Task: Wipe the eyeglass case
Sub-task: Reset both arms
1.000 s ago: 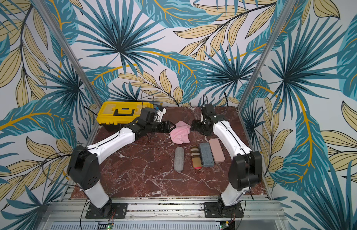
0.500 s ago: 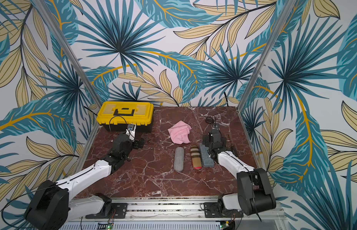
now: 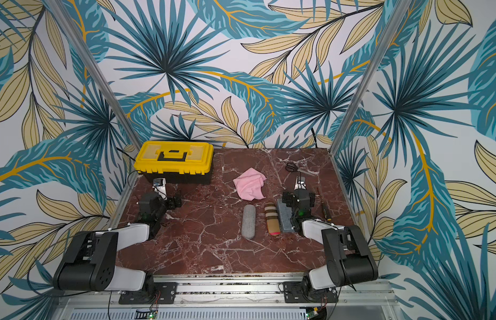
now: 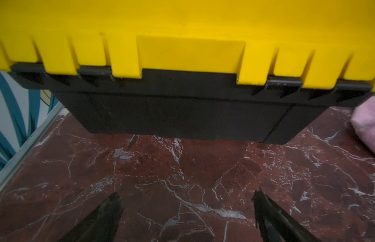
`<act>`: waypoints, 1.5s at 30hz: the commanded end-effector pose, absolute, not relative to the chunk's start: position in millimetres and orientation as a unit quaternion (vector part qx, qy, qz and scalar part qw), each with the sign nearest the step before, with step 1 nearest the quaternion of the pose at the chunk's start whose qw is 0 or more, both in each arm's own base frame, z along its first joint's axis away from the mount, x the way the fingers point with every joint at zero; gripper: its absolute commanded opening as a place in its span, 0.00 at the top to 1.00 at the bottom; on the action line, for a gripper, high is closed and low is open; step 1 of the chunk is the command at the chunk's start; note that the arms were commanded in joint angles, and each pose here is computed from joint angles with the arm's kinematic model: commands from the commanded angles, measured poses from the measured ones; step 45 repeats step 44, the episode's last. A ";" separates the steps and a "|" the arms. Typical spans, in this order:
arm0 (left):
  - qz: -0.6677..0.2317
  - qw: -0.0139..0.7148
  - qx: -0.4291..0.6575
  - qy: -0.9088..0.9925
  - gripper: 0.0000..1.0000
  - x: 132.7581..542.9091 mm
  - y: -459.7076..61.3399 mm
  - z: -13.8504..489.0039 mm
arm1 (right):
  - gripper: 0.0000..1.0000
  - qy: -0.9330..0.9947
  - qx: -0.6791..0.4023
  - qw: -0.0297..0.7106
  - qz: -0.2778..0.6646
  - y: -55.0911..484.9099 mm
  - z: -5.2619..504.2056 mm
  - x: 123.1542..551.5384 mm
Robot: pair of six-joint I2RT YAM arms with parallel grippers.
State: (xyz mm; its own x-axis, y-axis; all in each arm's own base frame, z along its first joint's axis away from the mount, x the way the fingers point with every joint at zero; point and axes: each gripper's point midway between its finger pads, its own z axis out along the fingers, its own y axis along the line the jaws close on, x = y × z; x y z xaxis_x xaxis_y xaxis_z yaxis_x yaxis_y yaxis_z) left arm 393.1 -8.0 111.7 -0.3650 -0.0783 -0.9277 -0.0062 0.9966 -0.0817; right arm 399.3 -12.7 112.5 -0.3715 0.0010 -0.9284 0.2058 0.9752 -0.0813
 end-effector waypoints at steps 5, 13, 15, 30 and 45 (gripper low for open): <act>-0.007 0.561 0.039 0.827 0.00 385.7 -12.4 129.3 | 0.01 0.799 0.043 0.597 -0.060 -6.6 112.5 397.7; -0.040 0.589 0.027 0.807 0.00 411.3 -4.1 122.3 | 0.01 0.807 0.051 0.586 -0.052 -9.6 109.8 400.6; -0.037 0.598 0.018 0.800 0.00 406.1 0.3 120.5 | 0.01 0.806 0.056 0.586 -0.057 -12.1 110.3 400.1; 0.029 0.634 -0.081 0.769 0.00 396.4 37.9 119.6 | 0.01 0.801 0.086 0.588 -0.072 -22.9 111.7 397.4; 0.014 0.622 -0.021 0.782 0.00 404.5 14.0 116.4 | 0.00 0.800 0.086 0.589 -0.072 -23.0 112.0 397.7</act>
